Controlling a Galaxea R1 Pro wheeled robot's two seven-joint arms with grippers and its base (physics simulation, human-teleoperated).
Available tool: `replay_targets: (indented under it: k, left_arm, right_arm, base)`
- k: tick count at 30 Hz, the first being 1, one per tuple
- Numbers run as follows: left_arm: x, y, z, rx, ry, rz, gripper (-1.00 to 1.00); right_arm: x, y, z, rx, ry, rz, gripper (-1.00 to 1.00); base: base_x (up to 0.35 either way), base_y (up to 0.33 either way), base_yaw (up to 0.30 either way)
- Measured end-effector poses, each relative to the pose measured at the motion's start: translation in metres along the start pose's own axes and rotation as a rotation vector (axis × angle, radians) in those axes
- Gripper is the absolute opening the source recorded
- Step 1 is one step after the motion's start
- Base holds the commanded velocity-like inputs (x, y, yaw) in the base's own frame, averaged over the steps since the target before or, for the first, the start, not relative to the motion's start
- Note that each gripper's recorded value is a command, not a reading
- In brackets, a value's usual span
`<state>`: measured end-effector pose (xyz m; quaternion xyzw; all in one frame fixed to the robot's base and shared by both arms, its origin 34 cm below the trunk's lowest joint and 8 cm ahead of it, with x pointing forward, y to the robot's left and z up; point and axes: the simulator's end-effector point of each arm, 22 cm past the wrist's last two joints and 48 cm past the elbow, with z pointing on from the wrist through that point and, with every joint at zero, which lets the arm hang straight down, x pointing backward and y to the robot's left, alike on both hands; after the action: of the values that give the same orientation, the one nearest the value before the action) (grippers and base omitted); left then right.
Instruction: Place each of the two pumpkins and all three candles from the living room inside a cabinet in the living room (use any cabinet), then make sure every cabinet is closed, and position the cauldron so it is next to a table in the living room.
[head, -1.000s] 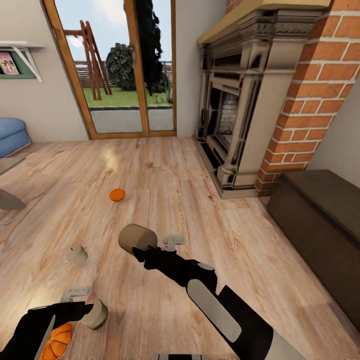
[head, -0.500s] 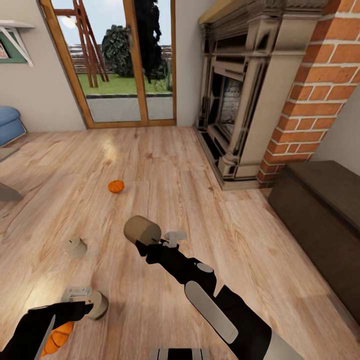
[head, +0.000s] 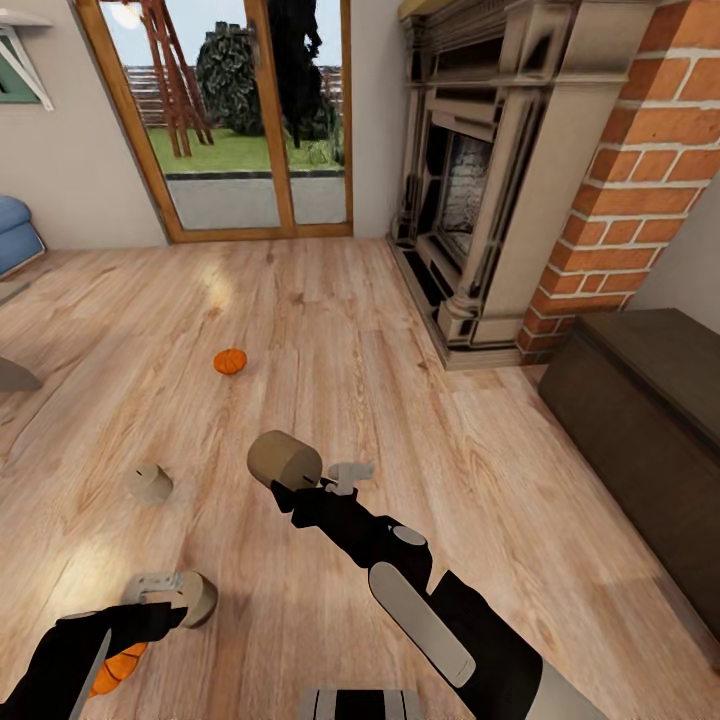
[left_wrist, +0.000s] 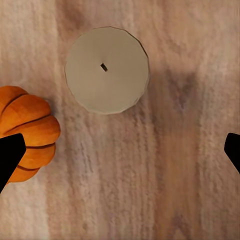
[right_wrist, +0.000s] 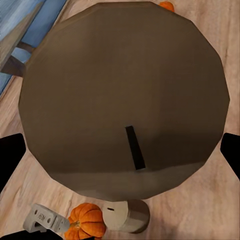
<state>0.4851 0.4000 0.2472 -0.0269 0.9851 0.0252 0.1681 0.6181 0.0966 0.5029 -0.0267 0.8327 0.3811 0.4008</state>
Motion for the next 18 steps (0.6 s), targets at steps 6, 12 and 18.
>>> replay_targets:
  k: [6, 12, 18]
  left_arm:
    - [0.0003, -0.0001, 0.0000, 0.000, 0.001, -0.001, 1.00]
    - [0.0004, -0.0002, 0.0001, 0.001, 0.001, -0.001, 1.00]
    - [0.0008, -0.0002, 0.0000, 0.001, 0.003, -0.002, 1.00]
  right_arm:
    - [0.0022, -0.0018, 0.0009, 0.004, 0.005, 0.000, -1.00]
    - [0.0041, -0.0037, 0.0016, 0.009, 0.009, 0.000, -1.00]
    - [0.0040, -0.0036, 0.0016, 0.009, 0.008, 0.000, -1.00]
  base:
    - [0.000, 0.122, 0.000]
    - [0.028, 0.064, 0.000]
    - [0.129, 0.079, 0.000]
